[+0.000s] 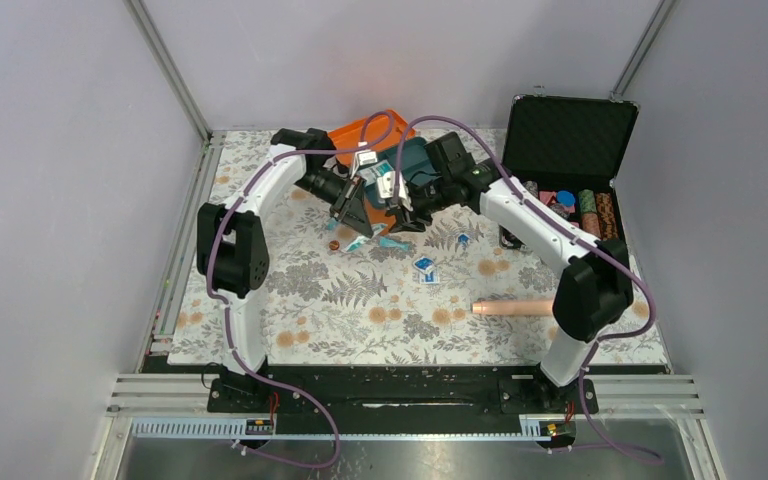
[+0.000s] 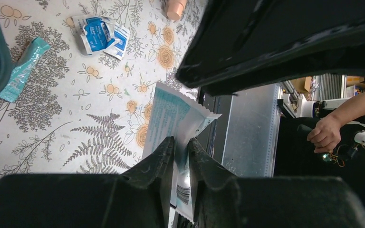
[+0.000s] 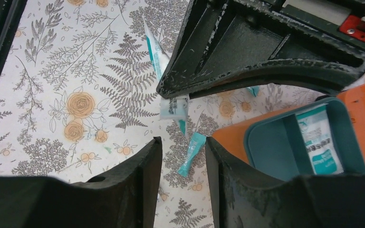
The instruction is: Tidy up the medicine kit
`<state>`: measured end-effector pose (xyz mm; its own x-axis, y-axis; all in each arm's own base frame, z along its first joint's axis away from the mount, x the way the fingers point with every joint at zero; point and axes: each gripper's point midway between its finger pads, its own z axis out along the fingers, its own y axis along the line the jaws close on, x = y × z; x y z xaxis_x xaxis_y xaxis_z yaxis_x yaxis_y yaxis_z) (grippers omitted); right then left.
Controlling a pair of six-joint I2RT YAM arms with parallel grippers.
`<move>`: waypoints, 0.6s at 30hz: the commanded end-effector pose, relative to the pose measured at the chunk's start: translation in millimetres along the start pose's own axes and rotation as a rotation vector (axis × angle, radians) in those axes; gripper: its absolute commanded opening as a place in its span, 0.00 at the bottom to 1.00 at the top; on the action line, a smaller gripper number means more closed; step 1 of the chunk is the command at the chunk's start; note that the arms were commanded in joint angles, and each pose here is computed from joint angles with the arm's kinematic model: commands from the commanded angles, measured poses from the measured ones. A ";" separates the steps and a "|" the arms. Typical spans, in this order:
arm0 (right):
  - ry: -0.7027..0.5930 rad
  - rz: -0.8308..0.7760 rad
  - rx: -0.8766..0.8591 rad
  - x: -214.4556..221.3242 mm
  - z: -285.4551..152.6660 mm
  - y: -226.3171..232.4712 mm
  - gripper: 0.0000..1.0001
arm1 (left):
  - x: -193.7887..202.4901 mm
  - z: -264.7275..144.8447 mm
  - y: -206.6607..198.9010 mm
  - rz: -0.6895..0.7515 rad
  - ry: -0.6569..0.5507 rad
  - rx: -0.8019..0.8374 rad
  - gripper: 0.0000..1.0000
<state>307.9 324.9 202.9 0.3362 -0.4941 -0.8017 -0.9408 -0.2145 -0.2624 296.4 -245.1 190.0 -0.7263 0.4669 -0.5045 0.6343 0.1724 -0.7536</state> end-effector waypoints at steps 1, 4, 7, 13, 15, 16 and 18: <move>-0.058 0.023 -0.006 -19.3 11.6 -5.0 0.45 | -14.0 -8.0 -23.8 0.117 -0.021 -0.011 0.19; -0.051 0.035 -0.005 -14.8 20.8 -6.2 0.45 | -14.5 -8.2 -24.3 0.119 -0.022 -0.011 0.19; -0.049 0.057 0.002 -14.1 24.1 -9.8 0.39 | -14.5 -8.1 -23.6 0.116 -0.021 -0.012 0.19; -0.032 0.116 0.017 -11.6 21.6 -9.4 0.00 | -18.9 -11.7 -14.1 0.112 -0.018 -0.080 0.59; -0.027 0.173 0.027 -9.4 16.2 -8.0 0.00 | -24.7 -19.2 -14.3 0.125 -0.047 -0.116 0.97; -0.032 0.222 0.029 -7.5 13.1 -7.1 0.00 | -29.3 -23.7 -15.7 0.122 -0.076 -0.131 0.99; -0.061 0.359 0.026 -5.8 4.7 -6.5 0.00 | -39.4 -33.8 -17.8 0.131 -0.144 -0.178 0.99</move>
<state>308.4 342.0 185.3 0.1625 -0.5216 -0.8376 -0.9855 -0.1281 -0.1114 303.4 -244.9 191.0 -0.7184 0.4730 -0.5100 0.6578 0.2237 -0.7192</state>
